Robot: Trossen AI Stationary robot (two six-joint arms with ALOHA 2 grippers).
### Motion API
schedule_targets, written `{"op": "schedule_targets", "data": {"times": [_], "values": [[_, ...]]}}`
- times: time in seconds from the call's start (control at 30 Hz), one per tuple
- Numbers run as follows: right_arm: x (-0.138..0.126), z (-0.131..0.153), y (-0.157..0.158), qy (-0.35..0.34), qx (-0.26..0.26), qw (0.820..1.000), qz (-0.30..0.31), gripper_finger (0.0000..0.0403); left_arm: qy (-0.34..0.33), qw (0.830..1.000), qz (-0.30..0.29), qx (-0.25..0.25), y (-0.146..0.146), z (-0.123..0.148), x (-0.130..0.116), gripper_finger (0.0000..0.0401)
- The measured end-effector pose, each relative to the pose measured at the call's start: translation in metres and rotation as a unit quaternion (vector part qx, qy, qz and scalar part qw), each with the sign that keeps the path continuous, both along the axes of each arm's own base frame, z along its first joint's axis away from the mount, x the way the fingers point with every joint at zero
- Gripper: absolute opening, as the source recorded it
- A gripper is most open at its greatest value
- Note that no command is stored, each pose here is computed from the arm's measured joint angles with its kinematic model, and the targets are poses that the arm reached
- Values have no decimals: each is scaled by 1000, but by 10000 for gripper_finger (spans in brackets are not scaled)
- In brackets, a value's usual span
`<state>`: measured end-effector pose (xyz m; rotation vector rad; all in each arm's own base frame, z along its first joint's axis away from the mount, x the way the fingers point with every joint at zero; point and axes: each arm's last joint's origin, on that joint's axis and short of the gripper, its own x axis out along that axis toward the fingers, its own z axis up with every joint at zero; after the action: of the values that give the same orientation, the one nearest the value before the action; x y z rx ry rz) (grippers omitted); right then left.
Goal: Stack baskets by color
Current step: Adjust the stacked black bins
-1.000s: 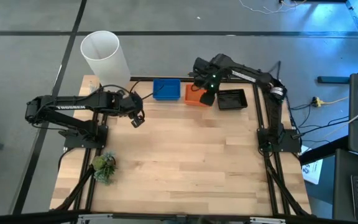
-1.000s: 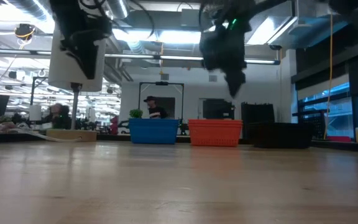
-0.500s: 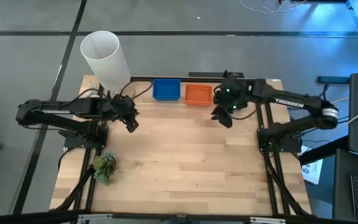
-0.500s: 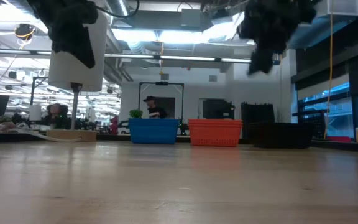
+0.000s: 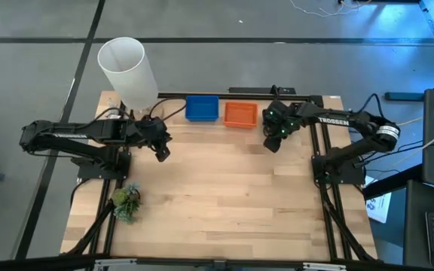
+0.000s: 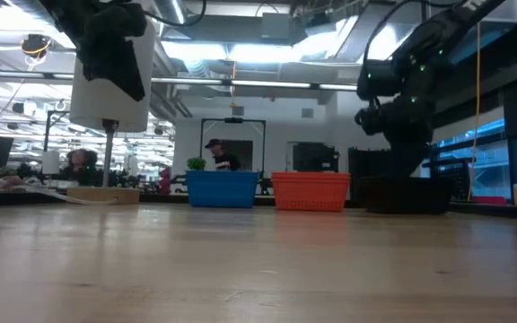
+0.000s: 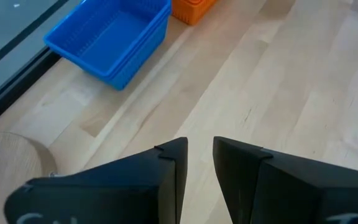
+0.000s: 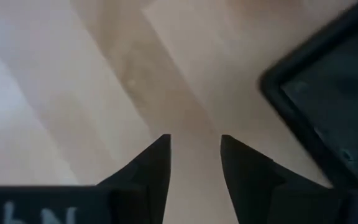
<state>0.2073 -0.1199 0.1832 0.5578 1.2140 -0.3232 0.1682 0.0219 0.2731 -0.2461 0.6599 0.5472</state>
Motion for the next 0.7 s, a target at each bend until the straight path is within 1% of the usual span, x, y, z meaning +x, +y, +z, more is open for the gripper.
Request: {"op": "schedule_targets", "data": {"times": [0.2,0.33,0.43,0.7], "values": [[-5,-11,-14,47,-19,998,-22,139,3,1000,-5,4,0,0,0,69],[-7,-11,-17,49,-25,998,-28,139,5,1000,-9,8,0,0,0,69],[-9,-10,-20,53,-41,997,-31,139,6,1000,-9,8,0,0,0,69],[-5,-8,-24,27,-54,998,-33,139,6,1000,-9,8,0,0,0,69]]}}
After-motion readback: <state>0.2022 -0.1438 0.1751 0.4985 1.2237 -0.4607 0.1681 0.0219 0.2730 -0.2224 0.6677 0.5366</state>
